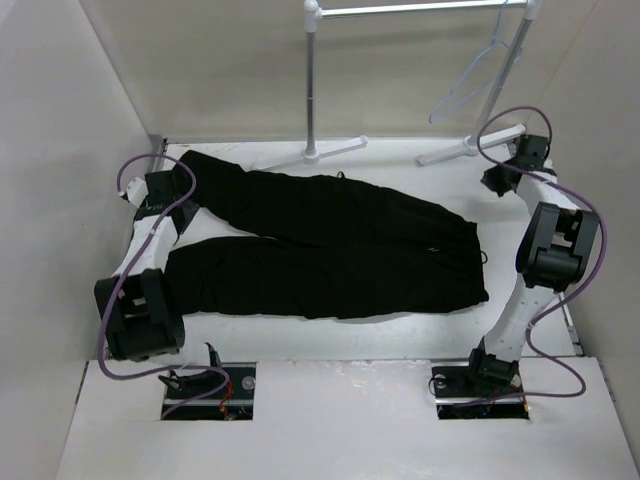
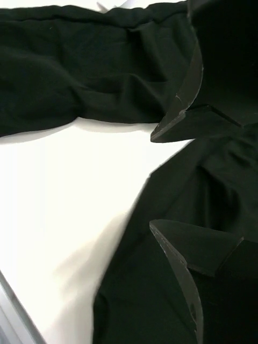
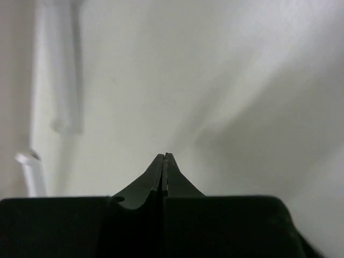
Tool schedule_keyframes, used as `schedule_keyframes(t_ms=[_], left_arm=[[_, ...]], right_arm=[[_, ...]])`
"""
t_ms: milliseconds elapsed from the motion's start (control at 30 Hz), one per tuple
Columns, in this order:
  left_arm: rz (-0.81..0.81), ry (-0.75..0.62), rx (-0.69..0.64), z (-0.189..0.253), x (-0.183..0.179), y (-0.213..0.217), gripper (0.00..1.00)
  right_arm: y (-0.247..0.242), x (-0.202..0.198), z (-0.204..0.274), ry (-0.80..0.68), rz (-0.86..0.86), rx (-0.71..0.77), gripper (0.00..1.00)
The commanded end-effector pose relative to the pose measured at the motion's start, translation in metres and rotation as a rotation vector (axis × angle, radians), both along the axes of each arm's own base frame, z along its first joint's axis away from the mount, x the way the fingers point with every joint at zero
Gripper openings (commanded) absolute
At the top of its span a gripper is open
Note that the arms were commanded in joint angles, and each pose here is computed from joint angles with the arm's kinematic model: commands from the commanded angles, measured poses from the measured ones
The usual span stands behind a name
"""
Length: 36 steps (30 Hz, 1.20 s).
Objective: Place the trousers on the hanger
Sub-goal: Flatten out the trousers at the center of the board.
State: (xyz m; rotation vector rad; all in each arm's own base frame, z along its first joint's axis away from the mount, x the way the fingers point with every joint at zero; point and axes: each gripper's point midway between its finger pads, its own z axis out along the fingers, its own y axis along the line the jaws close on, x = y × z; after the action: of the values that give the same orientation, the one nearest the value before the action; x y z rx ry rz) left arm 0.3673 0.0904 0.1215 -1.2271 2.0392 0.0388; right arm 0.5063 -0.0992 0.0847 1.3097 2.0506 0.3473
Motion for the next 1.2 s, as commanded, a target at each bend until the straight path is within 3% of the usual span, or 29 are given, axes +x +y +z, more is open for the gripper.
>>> schedule_keyframes(t_ms=[0,67,167,200,267,367,600,633,733,800,967,1067,1167], left_arm=[[0.002,-0.089,-0.003,0.014,0.038,0.006,0.57],[0.001,-0.069,-0.006,0.006,0.050,0.008,0.56],[0.009,-0.067,-0.010,0.001,0.068,0.013,0.56],[0.010,-0.069,-0.011,0.002,0.071,0.013,0.56],[0.013,-0.078,-0.005,0.002,0.076,0.014,0.56],[0.025,-0.089,-0.020,-0.003,0.080,0.014,0.56],[0.039,-0.088,-0.036,-0.012,0.082,0.015,0.56],[0.041,-0.086,-0.035,-0.013,0.082,0.016,0.56],[0.049,-0.079,-0.037,-0.016,0.081,0.020,0.56],[0.050,-0.072,-0.037,-0.019,0.080,0.021,0.56],[0.077,-0.065,-0.012,-0.017,0.073,0.027,0.55],[0.117,-0.068,0.046,-0.012,0.064,0.036,0.56],[0.106,-0.057,0.019,-0.018,0.064,0.034,0.56]], right_arm=[[-0.025,0.040,0.047,-0.140,-0.042,-0.023,0.01],[-0.023,0.039,0.048,-0.115,-0.038,-0.026,0.14],[-0.021,-0.003,0.040,0.004,-0.043,-0.083,0.54],[-0.013,-0.019,0.037,0.021,-0.029,-0.109,0.63],[-0.002,-0.048,0.025,0.030,-0.015,-0.138,0.66],[0.010,-0.075,-0.004,0.075,0.016,-0.114,0.63],[0.024,-0.081,-0.036,0.127,0.116,-0.082,0.62],[0.025,-0.081,-0.041,0.138,0.117,-0.075,0.57],[0.025,-0.075,-0.043,0.127,0.102,-0.055,0.19],[0.020,-0.066,-0.033,0.099,0.071,-0.068,0.08],[-0.015,-0.025,0.006,0.025,-0.009,-0.146,0.04],[-0.031,0.002,0.012,0.012,-0.029,-0.163,0.05],[-0.038,0.023,0.015,-0.005,-0.032,-0.177,0.06]])
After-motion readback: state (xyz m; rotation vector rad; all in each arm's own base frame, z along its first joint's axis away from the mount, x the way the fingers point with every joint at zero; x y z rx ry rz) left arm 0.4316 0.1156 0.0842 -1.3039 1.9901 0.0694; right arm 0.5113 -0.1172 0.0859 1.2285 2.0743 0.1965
